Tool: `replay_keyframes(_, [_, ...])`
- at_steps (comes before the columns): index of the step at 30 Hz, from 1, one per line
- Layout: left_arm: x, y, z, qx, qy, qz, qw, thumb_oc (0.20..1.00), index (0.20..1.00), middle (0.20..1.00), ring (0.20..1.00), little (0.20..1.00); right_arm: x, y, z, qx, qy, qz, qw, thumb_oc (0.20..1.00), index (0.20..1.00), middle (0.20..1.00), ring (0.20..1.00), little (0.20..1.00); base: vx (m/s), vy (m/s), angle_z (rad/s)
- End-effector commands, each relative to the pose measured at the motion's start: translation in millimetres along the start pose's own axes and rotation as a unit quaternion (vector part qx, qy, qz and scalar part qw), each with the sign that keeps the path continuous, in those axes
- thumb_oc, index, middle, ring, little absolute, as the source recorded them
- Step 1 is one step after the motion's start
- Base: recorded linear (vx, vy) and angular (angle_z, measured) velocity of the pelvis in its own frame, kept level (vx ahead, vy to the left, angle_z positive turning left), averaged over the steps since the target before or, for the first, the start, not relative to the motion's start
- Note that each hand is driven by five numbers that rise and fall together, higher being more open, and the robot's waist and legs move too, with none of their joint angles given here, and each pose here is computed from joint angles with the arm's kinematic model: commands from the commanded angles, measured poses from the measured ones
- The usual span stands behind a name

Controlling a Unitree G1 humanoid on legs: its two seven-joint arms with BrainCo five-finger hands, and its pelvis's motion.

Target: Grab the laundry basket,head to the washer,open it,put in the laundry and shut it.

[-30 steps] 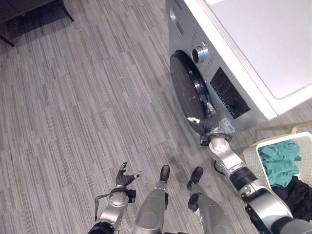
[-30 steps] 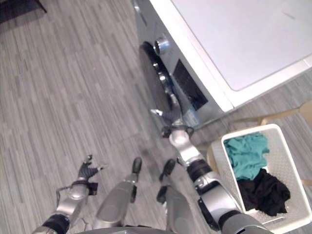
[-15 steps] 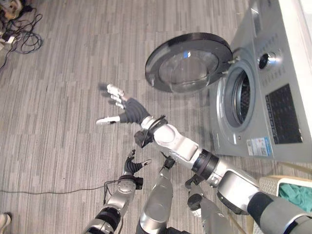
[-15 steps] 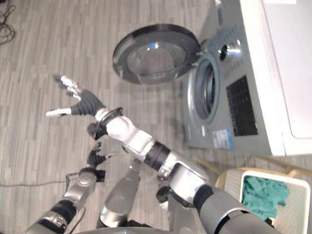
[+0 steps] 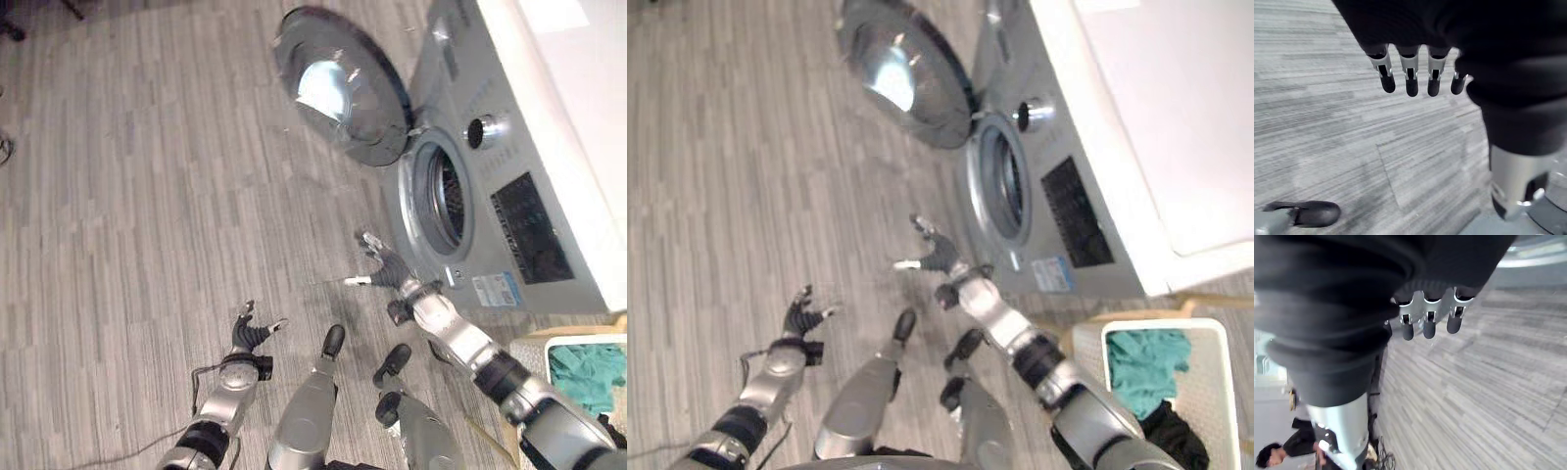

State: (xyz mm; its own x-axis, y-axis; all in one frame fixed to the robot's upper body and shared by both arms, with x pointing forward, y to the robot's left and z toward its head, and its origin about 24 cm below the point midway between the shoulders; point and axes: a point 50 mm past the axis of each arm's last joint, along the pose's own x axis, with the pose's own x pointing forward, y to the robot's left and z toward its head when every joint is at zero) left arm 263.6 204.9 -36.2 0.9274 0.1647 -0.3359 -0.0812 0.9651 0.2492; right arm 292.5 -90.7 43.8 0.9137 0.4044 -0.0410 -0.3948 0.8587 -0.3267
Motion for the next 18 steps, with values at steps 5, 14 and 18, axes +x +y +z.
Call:
replay_keyframes(5, [41,33,70,0.083,-0.080,0.103,0.988,1.000,1.000,1.000,1.000,1.000,-28,-6,-18,-0.037,0.005,-0.003,0.999,1.000,1.000,1.000,1.000,1.000,-0.05,0.098,-0.54])
replay_keyframes(14, [46,155,107,0.186,-0.036,0.257,0.948,1.000,1.000,1.000,1.000,1.000,-55,-57,-8,-0.078,-0.028,-0.070,0.994,1.000,1.000,1.000,1.000,1.000,-0.05,0.065,-0.53])
replay_keyframes(18, [32,186,84,0.148,0.016,0.307,0.940,1.000,1.000,1.000,1.000,1.000,-64,-68,-6,-0.064,-0.036,-0.101,0.992,1.000,1.000,1.000,1.000,1.000,0.07,0.056,-0.34])
